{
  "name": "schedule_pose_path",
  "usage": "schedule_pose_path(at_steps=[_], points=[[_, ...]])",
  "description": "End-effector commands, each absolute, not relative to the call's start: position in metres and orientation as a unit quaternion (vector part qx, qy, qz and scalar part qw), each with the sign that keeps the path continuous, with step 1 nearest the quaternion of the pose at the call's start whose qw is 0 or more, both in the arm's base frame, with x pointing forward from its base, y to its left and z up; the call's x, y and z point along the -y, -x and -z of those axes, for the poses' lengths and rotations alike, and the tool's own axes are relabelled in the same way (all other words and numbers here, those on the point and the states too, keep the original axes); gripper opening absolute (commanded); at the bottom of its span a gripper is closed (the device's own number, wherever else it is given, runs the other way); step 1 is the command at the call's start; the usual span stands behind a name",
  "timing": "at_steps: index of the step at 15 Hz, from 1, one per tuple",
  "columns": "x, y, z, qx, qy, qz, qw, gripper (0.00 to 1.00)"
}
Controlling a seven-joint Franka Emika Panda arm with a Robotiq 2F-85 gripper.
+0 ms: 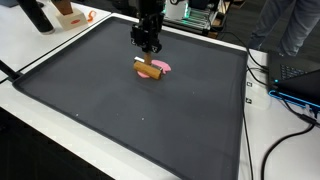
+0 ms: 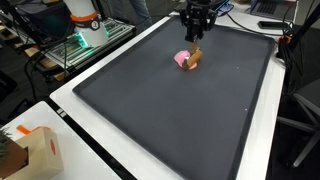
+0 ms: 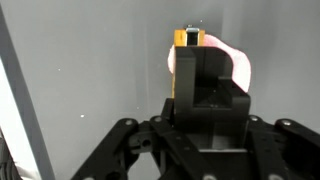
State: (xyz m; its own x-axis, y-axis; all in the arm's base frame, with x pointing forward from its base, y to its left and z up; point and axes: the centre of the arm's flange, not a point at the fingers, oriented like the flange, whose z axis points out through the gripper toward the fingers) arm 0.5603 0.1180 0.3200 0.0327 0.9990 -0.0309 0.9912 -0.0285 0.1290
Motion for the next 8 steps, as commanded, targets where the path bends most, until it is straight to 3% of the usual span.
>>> schedule_pose_path(at_steps=[1,8], points=[[-0.107,-0.563,-0.283,-0.688,-0.725,0.02,0.027,0.24],[-0.107,-0.562,-0.27,-0.689,-0.719,0.092,-0.001,0.24]])
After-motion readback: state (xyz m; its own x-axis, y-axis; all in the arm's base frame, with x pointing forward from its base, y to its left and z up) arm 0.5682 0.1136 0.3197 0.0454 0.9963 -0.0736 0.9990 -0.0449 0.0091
